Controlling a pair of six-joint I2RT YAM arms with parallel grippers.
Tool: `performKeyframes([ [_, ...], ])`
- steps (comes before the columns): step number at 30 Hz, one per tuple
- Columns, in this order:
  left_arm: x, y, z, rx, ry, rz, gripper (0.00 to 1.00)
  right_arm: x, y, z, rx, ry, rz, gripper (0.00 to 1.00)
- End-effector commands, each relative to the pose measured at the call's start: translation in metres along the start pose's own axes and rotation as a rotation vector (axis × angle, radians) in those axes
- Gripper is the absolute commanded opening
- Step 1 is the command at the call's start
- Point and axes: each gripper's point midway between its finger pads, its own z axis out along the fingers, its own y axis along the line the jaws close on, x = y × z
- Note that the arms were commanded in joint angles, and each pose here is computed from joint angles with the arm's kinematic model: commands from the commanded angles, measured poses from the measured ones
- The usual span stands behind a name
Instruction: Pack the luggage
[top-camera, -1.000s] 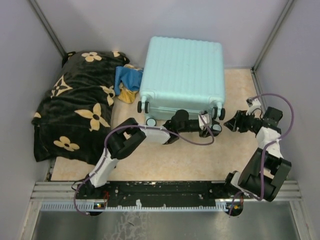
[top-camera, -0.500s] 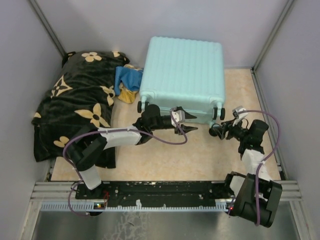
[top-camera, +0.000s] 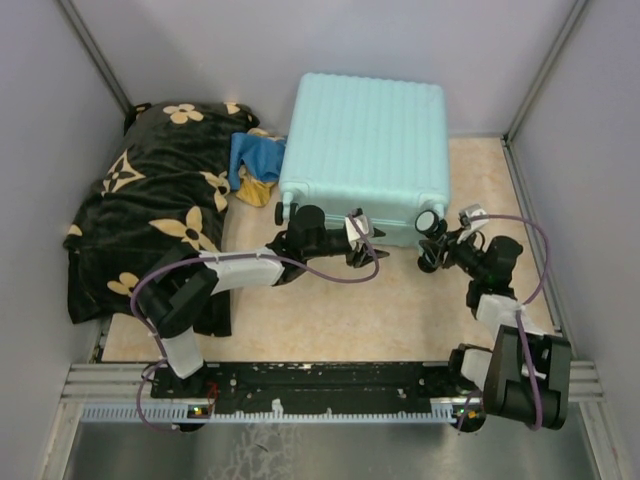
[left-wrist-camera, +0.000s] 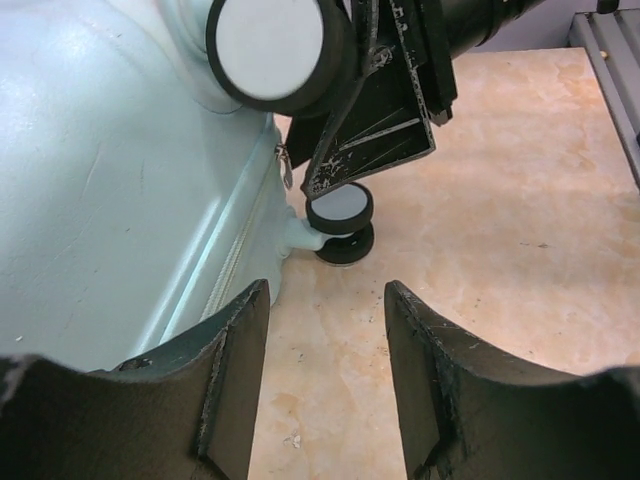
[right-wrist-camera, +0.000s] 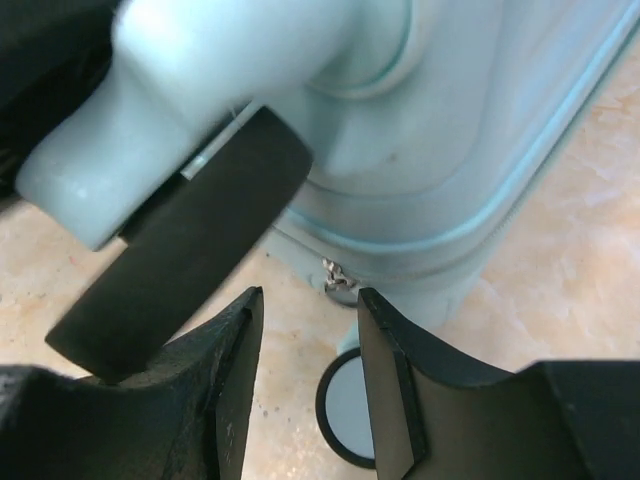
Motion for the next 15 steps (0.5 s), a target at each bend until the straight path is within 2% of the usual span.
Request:
performKeyframes([
  [1, -0.005, 0.014, 0.002, -0.033, 0.003, 0.007, 0.56, -0.033, -0.009, 0.01, 0.056, -0.119, -0.076, 0.43],
  [10, 0.001, 0.018, -0.001, -0.05, 0.033, 0.002, 0.55, -0.025, -0.029, 0.011, 0.19, -0.134, -0.024, 0.29],
  [14, 0.002, 0.022, -0.003, -0.061, 0.045, 0.007, 0.55, -0.022, -0.03, 0.013, 0.19, -0.132, -0.018, 0.12],
  [15, 0.002, 0.024, -0.003, -0.066, 0.047, 0.012, 0.55, -0.023, -0.03, 0.012, 0.191, -0.134, -0.021, 0.06],
])
